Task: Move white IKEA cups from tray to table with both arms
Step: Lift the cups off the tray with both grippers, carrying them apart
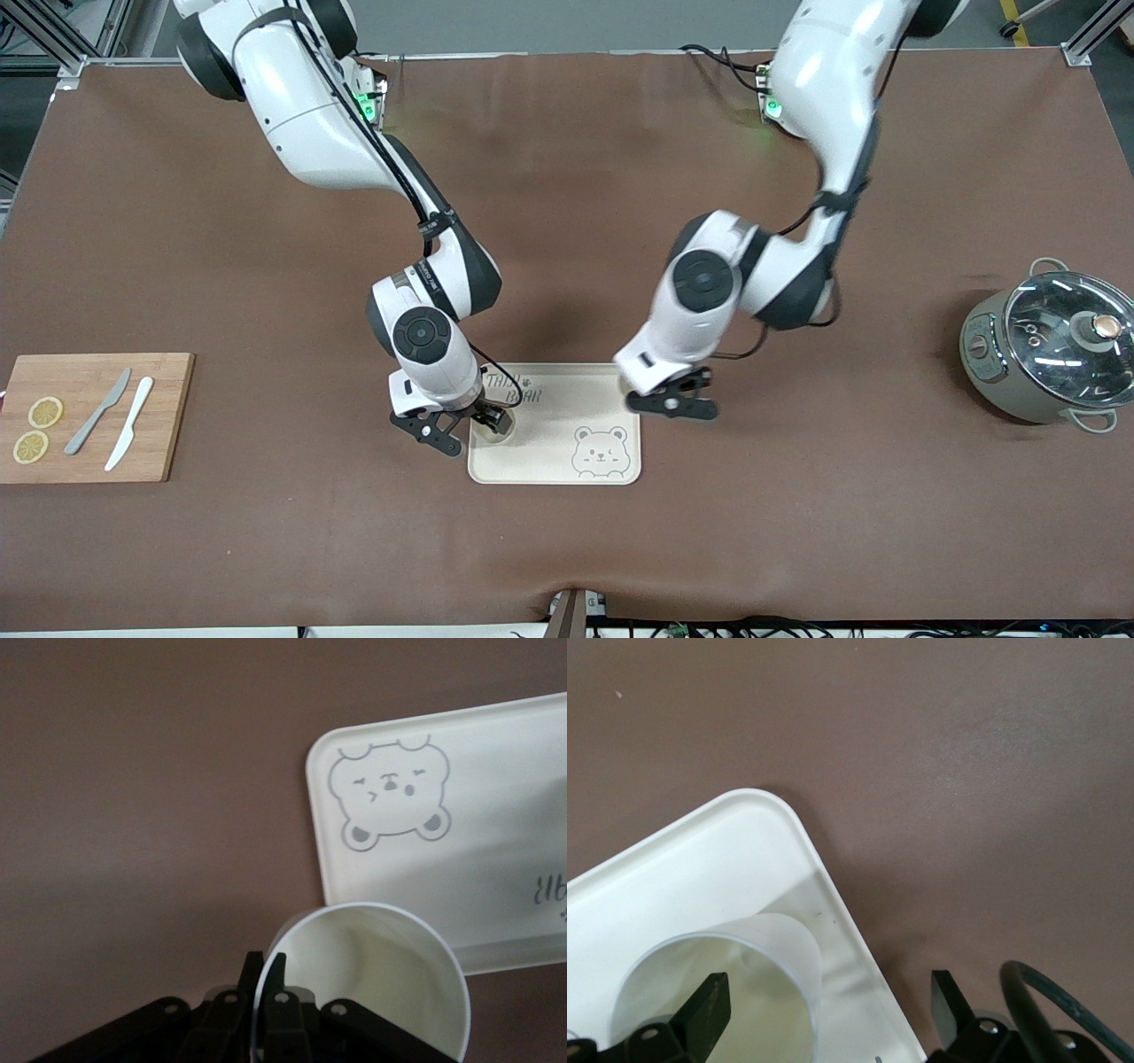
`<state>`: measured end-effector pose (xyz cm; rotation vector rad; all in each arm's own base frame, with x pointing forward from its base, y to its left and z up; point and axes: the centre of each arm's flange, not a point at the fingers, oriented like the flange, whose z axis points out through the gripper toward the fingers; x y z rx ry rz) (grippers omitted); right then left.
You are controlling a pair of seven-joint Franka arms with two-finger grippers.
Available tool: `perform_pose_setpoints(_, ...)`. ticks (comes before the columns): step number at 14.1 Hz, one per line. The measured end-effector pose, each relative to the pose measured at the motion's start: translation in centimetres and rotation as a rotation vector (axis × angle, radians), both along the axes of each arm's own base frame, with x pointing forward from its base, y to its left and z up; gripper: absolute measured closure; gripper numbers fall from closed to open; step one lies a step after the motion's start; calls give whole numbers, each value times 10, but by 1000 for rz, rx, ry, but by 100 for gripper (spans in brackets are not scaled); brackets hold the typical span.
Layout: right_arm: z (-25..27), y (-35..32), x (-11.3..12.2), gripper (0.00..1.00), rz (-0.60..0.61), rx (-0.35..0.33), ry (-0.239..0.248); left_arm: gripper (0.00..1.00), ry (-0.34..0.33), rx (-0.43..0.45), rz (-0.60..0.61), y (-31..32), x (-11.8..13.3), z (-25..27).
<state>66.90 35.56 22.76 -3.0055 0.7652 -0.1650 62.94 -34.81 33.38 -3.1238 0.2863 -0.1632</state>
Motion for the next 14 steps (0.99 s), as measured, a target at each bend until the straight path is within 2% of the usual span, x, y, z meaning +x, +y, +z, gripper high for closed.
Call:
perform_pose_setpoints(1,0,-1,0,0,-1,0,-1,96,8,7,-28,31,-3,15)
perform_pose_setpoints(2,0,-1,1,9,-3,-1,-2,96,18,15,-49,63,-6,24)
perform_pose_setpoints(4,-1,-3,1,29,-10,-2,-2,96,23,20,-75,121,-13,31)
perform_pose_setpoints(6,-2,-3,2,51,-19,-2,-2,96,-2,14,-102,171,-25,27)
perform_pose_setpoints(9,-2,-3,2,81,-39,0,-2,96,-17,-26,-168,247,-52,6)
perform_pose_setpoints(10,-2,-3,2,81,-44,1,-2,96,-15,-44,-192,269,-62,-2)
perform_pose_setpoints(12,-1,-3,2,92,-46,4,-7,96,-21,-66,-229,302,-80,-20)
perform_pose_setpoints(14,0,-2,3,95,-48,6,-11,96,-32,-63,-237,315,-94,-40)
